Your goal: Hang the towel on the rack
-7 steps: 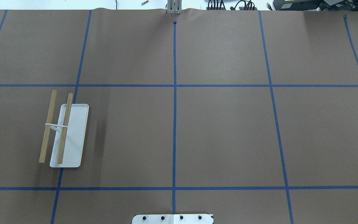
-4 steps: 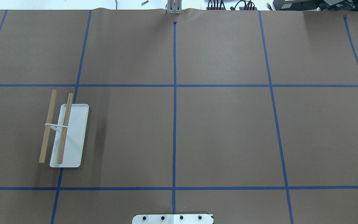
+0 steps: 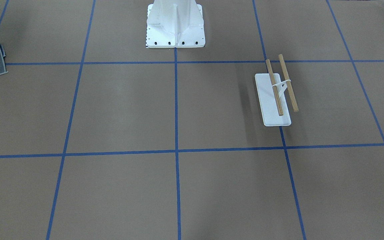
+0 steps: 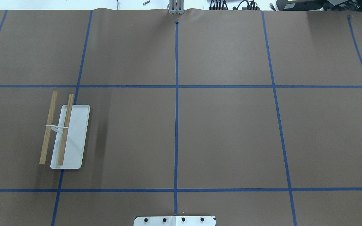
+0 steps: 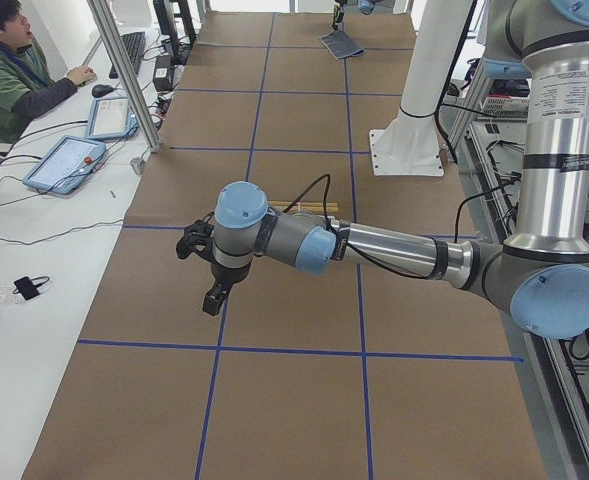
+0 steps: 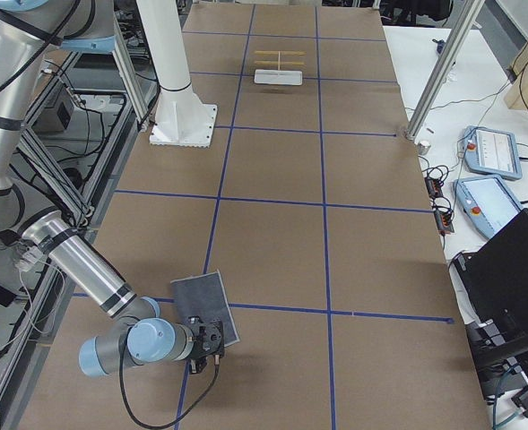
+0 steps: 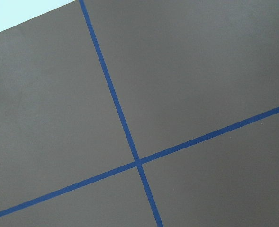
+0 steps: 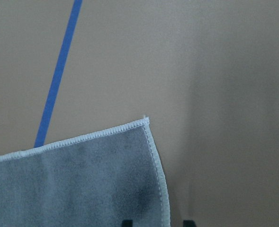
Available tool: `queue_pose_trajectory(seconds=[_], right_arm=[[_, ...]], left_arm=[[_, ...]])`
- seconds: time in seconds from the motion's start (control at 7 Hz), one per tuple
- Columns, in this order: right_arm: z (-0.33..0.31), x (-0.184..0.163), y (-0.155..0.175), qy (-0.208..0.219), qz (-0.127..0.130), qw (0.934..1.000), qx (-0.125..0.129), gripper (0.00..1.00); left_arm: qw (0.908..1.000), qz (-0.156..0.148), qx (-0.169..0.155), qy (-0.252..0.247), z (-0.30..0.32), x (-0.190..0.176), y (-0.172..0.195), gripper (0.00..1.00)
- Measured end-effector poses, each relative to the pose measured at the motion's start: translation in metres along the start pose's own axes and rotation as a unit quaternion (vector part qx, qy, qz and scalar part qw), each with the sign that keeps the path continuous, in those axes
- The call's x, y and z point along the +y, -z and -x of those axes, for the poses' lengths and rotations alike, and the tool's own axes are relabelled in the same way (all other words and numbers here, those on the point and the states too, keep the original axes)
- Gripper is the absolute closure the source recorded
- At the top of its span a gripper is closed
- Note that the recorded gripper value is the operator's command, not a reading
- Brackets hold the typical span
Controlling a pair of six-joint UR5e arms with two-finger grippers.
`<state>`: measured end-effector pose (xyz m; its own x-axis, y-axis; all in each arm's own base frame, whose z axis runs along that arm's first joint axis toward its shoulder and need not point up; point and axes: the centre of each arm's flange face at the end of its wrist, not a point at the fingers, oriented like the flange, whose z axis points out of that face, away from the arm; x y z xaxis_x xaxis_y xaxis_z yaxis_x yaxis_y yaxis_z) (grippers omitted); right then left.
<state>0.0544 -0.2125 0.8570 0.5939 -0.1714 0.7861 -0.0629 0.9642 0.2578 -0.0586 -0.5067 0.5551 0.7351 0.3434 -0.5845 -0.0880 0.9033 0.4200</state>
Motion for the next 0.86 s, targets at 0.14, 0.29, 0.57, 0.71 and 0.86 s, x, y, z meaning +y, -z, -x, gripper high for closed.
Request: queue_pose_trajectory(seconds=[0.14,0.29,0.57,0.71,0.86], right_arm=[[-0.002,0.003,-0.001,-0.002,0.002,1.0,0.0,0.54],[-0.004,0.007,-0.003,-0.005,0.004,1.0,0.001,0.53],[-0.009,0.016,-0.006,-0.01,0.01,0.9999,0.002,0.55],[-0.01,0.018,-0.006,-0.011,0.011,0.9999,0.002,0.74],[-0.011,0.019,-0.006,-0.012,0.011,0.9999,0.002,0.96]], left_arm=[[1.0,0.0,0.0,0.0,0.0,0.0,0.0,0.0],[1.0,0.0,0.0,0.0,0.0,0.0,0.0,0.0],[1.0,0.0,0.0,0.0,0.0,0.0,0.0,0.0],[1.0,-0.001,0.0,0.0,0.0,0.0,0.0,0.0],[1.0,-0.001,0.0,0.0,0.0,-0.001,0.0,0.0]])
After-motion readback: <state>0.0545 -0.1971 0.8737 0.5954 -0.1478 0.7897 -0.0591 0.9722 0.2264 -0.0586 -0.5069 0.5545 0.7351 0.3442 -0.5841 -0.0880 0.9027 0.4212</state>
